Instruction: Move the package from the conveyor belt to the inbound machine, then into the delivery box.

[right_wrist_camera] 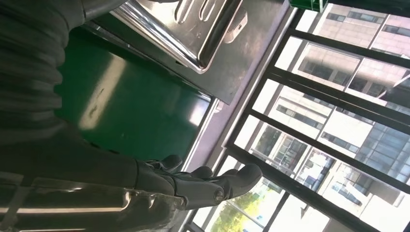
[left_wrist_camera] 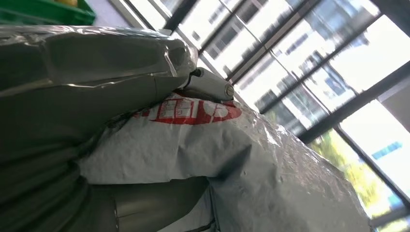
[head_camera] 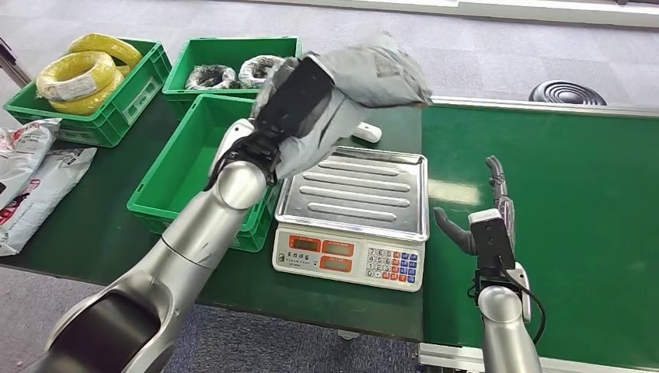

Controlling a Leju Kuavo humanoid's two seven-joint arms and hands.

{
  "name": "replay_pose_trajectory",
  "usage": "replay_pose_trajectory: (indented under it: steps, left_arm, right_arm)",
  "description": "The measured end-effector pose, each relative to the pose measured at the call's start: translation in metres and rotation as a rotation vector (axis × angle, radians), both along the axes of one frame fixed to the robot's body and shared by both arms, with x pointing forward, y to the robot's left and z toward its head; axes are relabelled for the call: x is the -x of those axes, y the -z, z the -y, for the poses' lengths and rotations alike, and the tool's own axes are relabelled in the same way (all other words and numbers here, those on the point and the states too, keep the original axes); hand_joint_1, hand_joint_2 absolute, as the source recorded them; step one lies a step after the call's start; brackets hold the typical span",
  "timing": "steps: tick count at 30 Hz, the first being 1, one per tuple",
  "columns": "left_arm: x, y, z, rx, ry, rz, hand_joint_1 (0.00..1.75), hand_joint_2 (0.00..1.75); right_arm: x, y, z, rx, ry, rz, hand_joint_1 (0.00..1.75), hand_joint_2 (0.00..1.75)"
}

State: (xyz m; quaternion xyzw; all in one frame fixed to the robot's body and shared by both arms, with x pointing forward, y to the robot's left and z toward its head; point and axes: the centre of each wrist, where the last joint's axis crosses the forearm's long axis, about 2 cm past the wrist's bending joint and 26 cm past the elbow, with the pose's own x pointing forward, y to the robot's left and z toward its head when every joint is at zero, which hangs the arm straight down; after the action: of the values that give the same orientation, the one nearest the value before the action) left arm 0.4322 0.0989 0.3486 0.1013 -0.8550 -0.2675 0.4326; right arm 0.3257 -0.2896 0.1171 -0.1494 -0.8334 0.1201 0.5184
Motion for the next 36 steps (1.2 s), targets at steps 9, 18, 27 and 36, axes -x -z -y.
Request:
replay_pose_trajectory:
  steps: [9, 18, 27, 36]
  left_arm:
    - [-0.04, -0.024, -0.074, 0.039, -0.351, 0.036, 1.75, 1.75]
    - [-0.058, 0.012, -0.102, -0.173, -0.577, -0.15, 0.0, 1.75]
    - [-0.063, 0.032, -0.112, -0.163, -0.384, -0.296, 0.0, 1.75]
    - [-0.06, 0.029, -0.113, -0.061, -0.401, -0.189, 0.0, 1.75]
  right_arm:
    - [0.026, 0.025, -0.006, -0.079, 0.03, -0.078, 0.0, 1.75]
    - [0.035, 0.03, -0.008, -0.103, 0.053, -0.112, 0.0, 1.75]
    - [0.036, 0.03, -0.007, -0.102, 0.074, -0.12, 0.0, 1.75]
    - [0.036, 0.03, -0.008, -0.094, 0.062, -0.122, 0.0, 1.75]
